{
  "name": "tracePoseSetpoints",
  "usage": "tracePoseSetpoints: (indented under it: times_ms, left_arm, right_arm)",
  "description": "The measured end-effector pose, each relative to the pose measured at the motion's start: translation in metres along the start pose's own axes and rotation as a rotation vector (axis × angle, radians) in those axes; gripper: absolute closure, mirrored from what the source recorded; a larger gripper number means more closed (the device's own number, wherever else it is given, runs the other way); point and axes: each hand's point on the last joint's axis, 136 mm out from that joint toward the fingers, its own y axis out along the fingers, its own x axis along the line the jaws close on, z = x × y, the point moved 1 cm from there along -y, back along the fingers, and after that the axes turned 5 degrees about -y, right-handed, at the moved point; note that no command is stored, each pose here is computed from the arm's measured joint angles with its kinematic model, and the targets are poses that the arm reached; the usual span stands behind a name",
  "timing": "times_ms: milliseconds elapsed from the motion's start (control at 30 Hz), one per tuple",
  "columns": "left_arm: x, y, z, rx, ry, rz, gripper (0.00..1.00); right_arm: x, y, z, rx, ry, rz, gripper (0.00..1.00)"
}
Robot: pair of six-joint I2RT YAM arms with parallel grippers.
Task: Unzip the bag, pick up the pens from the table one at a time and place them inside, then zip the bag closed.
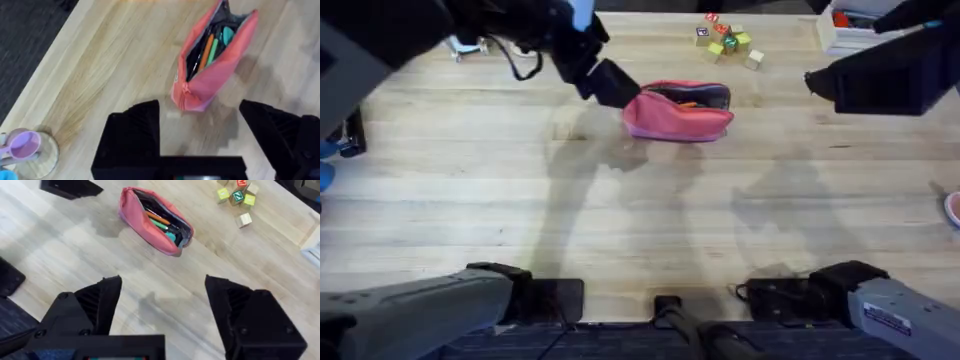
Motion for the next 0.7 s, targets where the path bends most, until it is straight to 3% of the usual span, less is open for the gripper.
tracePoseSetpoints:
  times_ms: [233, 333, 567, 700]
  left_arm:
    - [0.014, -0.023, 0.01, -0.033, 0.008, -0.014, 0.006]
    - [0.018, -0.039, 0.032, -0.038, 0.001, 0.033, 0.005]
    - [0.016, -0.07, 0.051, -0.142, -0.026, 0.115, 0.006]
    - [0.025, -0.083, 0.053, -0.206, 0.019, 0.089, 0.006]
  right_arm:
    - [0.0, 0.0, 0.0, 0.0, 0.0, 0.0, 0.004]
    - [0.0, 0.0, 0.0, 0.0, 0.0, 0.0, 0.004]
    - [0.001, 0.0, 0.002, 0.009, 0.002, -0.004, 0.003]
    - [0.001, 0.0, 0.002, 0.011, 0.002, -0.005, 0.005]
